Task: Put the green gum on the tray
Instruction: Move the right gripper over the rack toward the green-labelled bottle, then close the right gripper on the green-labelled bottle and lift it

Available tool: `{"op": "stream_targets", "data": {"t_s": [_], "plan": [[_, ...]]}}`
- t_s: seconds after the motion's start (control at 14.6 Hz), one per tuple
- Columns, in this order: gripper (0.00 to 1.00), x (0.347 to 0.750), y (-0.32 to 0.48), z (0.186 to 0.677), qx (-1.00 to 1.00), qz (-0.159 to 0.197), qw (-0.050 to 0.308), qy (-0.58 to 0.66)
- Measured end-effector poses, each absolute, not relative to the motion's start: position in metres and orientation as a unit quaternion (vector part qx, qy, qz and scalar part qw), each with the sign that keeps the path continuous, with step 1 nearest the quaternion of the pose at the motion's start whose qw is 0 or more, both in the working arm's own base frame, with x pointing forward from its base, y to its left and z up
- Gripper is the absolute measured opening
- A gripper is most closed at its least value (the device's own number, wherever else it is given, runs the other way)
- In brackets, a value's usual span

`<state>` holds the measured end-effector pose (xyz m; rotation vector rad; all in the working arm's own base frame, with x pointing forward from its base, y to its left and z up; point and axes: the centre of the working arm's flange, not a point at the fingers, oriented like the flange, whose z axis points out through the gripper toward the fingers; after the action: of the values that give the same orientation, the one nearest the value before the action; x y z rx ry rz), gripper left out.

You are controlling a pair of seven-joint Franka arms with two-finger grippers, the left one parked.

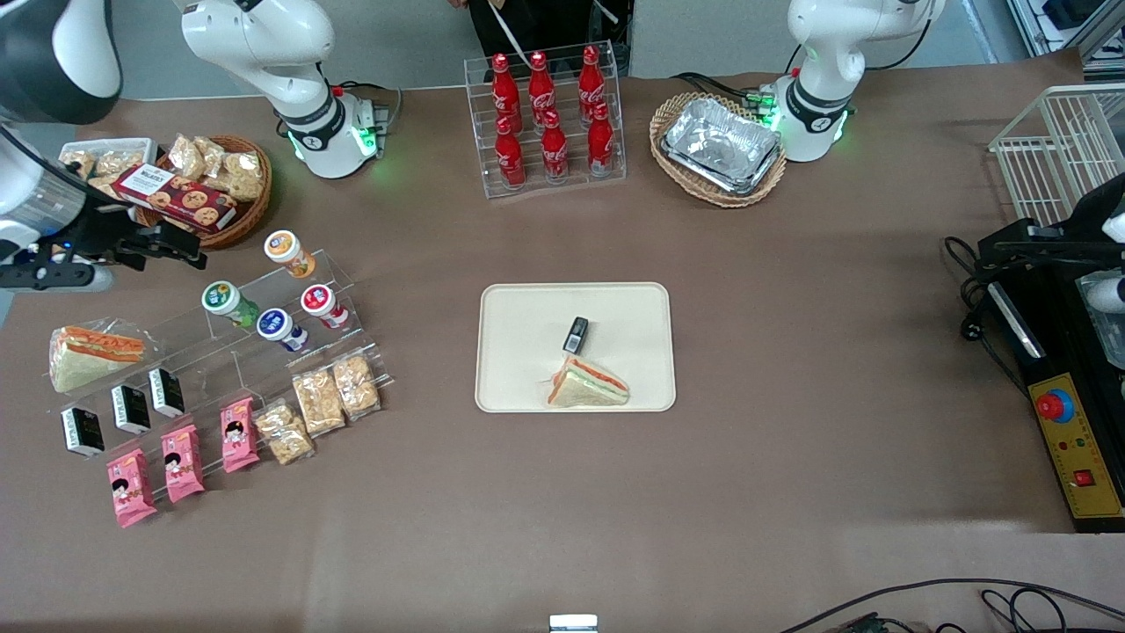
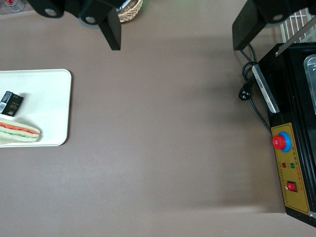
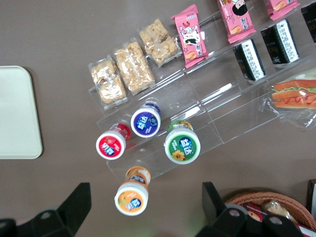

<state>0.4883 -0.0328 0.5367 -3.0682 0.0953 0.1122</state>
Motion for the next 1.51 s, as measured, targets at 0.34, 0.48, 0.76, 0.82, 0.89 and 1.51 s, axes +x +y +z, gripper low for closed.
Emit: {"op": "stream_targets", "data": {"t_s": [0.34,0.48,0.76,0.82,0.89,1.51], "plan": [[1.0,0.48,-0.039,0.481,-0.999,0.038,0.013,0.028],[1.0,0.477,-0.039,0.462,-0.999,0.034,0.011,0.027],[1.0,0.467,-0.04,0.425,-0.999,0.037,0.001,0.019],[1.0,0.465,-0.04,0.42,-0.999,0.038,0.0,0.018],[1.0,0.463,-0.041,0.415,-0.999,0.038,-0.001,0.019],[0.99,0.46,-0.046,0.378,-1.0,0.021,-0.002,0.019]]}}
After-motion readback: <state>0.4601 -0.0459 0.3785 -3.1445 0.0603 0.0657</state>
